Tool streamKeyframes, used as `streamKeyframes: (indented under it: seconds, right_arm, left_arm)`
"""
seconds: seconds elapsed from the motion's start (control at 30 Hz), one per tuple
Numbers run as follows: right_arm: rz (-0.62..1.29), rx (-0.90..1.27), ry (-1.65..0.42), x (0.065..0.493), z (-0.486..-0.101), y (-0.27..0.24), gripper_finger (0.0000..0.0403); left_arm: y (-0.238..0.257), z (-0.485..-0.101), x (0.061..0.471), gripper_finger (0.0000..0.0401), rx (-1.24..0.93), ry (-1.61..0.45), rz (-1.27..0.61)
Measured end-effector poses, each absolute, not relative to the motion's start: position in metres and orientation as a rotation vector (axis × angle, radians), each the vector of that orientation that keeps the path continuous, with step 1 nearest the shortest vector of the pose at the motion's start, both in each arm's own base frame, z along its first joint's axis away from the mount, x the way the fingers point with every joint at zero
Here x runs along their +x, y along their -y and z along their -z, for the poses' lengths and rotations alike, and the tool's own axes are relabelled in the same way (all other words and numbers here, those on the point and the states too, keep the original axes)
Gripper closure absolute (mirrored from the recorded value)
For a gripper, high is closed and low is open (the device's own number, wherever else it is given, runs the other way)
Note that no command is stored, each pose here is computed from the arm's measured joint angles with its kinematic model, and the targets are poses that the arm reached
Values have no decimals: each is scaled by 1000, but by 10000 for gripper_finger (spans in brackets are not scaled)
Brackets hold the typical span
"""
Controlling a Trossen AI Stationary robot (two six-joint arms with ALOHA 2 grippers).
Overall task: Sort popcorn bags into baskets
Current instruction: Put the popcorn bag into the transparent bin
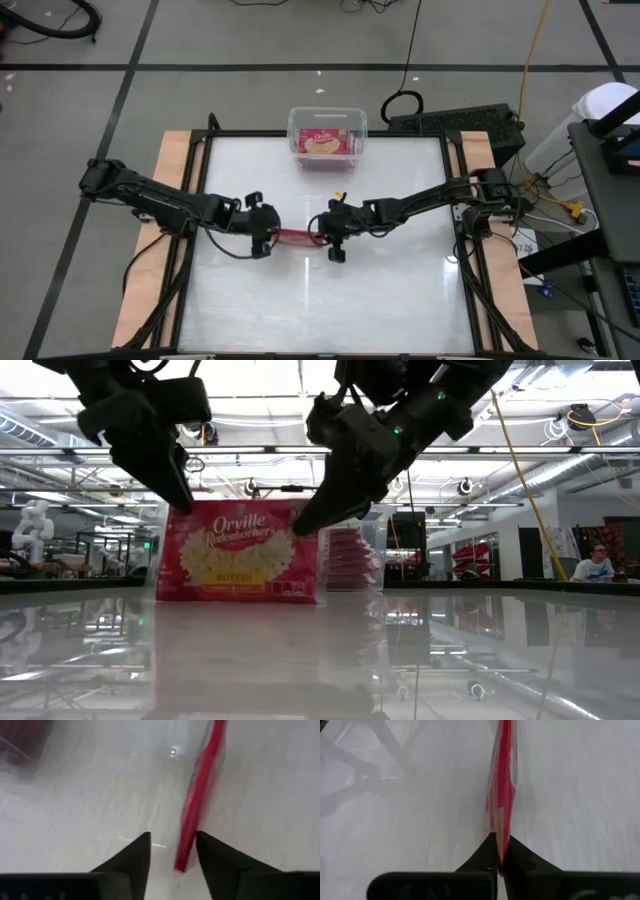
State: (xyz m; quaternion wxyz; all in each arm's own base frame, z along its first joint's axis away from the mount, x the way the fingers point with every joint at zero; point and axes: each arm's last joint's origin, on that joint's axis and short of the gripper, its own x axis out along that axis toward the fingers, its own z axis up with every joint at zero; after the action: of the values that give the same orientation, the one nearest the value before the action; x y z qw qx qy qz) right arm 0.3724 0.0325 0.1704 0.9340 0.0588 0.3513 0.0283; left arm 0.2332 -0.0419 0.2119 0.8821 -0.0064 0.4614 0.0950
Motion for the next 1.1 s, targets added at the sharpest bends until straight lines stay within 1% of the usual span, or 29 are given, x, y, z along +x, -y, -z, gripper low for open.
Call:
streamKeyframes:
  seconds: [0.07,0.17,0.33,0.47,0.57,0.7,0.87,0.93,1.1]
  right_arm:
    - [-62,118,-721,369,-175,-34,402]
    - [-64,118,-741,362,-185,-35,402]
    - [-56,117,-791,348,-200,-34,402]
    - [-48,106,-796,341,-211,-29,403]
    - [-39,105,-771,334,-225,-23,403]
    - [-6,120,-698,318,-254,-9,403]
    - [72,144,-593,294,-289,19,403]
    - [109,160,-556,285,-299,32,403]
    - [106,185,-486,270,-314,66,403]
  left_arm:
    - [42,-215,232,224,-19,-945,-199]
    - [43,-223,231,208,-29,-883,-200]
    - [44,-244,223,204,5,-721,-258]
    - [43,-252,216,203,10,-558,-254]
    - [41,-242,211,203,2,-451,-240]
    - [39,-220,204,203,-3,-340,-225]
    - [38,-201,199,203,-44,-224,-217]
    - [37,-194,195,203,-52,-208,-216]
    - [37,-184,191,203,-102,-193,-210]
